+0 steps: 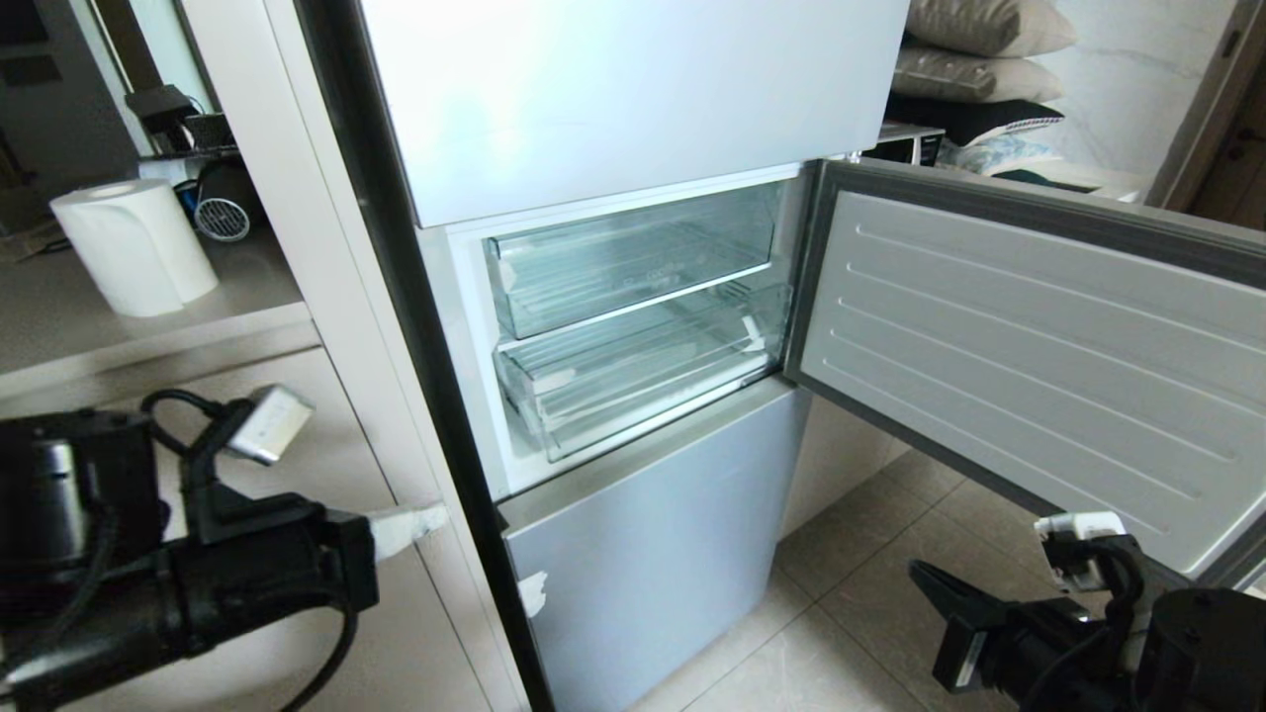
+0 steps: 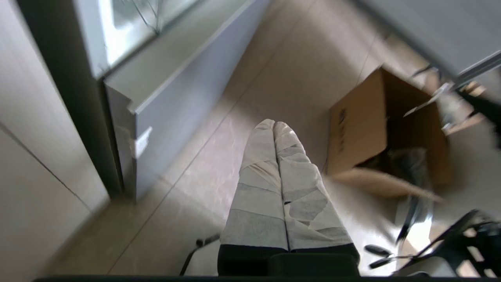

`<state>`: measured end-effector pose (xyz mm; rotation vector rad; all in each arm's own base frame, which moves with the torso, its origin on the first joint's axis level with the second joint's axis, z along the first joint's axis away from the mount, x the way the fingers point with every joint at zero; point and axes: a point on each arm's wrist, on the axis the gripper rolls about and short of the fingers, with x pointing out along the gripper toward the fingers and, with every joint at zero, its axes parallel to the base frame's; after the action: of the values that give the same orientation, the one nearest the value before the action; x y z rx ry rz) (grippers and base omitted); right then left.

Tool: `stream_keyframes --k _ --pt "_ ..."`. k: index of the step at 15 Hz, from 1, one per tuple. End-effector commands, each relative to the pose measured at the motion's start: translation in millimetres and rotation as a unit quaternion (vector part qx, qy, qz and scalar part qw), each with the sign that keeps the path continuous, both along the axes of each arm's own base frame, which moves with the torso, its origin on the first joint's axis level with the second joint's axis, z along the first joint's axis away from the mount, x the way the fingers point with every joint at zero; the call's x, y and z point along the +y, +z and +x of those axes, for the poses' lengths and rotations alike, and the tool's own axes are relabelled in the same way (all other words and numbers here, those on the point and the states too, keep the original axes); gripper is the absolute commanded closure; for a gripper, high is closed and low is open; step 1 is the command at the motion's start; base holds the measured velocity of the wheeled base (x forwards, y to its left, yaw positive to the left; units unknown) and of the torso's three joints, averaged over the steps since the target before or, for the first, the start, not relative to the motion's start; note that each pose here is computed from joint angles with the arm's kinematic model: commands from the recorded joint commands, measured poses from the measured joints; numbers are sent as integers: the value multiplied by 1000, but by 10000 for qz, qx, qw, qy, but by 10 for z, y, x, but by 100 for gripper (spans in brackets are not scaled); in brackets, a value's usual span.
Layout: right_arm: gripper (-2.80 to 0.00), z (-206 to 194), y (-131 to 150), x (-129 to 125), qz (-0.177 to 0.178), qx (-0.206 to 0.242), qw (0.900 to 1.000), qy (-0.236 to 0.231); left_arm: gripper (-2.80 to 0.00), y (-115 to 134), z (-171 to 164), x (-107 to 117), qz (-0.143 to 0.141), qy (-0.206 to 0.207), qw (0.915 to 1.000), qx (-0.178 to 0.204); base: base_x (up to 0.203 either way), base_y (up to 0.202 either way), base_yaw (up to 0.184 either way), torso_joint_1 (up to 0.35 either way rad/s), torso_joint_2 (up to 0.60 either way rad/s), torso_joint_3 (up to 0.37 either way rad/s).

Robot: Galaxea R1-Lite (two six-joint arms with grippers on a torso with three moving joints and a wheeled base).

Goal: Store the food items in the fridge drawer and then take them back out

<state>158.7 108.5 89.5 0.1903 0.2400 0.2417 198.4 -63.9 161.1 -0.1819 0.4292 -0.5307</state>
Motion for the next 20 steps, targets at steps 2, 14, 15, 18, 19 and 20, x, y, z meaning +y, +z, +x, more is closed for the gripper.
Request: stream_keyframes --k 2,14,15,18,19,20 --pt "0 6 -1 3 25 -14 10000 -19 0 -283 179 -394 475 34 9986 240 0 0 0 0 0 0" --pt "0 5 16 -23 62 -90 9985 -535 0 -600 1083 -1508 1190 1792 9688 -1231 0 0 0 0 0 0" --pt "0 6 16 -25 55 -96 9983 -571 0 -625 1102 -1527 1219 1780 9687 -1229 0 0 0 0 0 0" --pt "0 7 12 -25 55 -83 9982 -588 0 -641 1123 -1642 1463 1613 9661 -1389 0 0 0 0 0 0" --pt "0 5 15 -26 62 -89 9982 -589 0 -651 1112 -1686 1502 1553 9662 -1408 0 0 0 0 0 0" --pt "0 6 15 -26 61 -90 9982 -596 0 -697 1118 -1727 1594 1494 9657 -1402 0 0 0 0 0 0"
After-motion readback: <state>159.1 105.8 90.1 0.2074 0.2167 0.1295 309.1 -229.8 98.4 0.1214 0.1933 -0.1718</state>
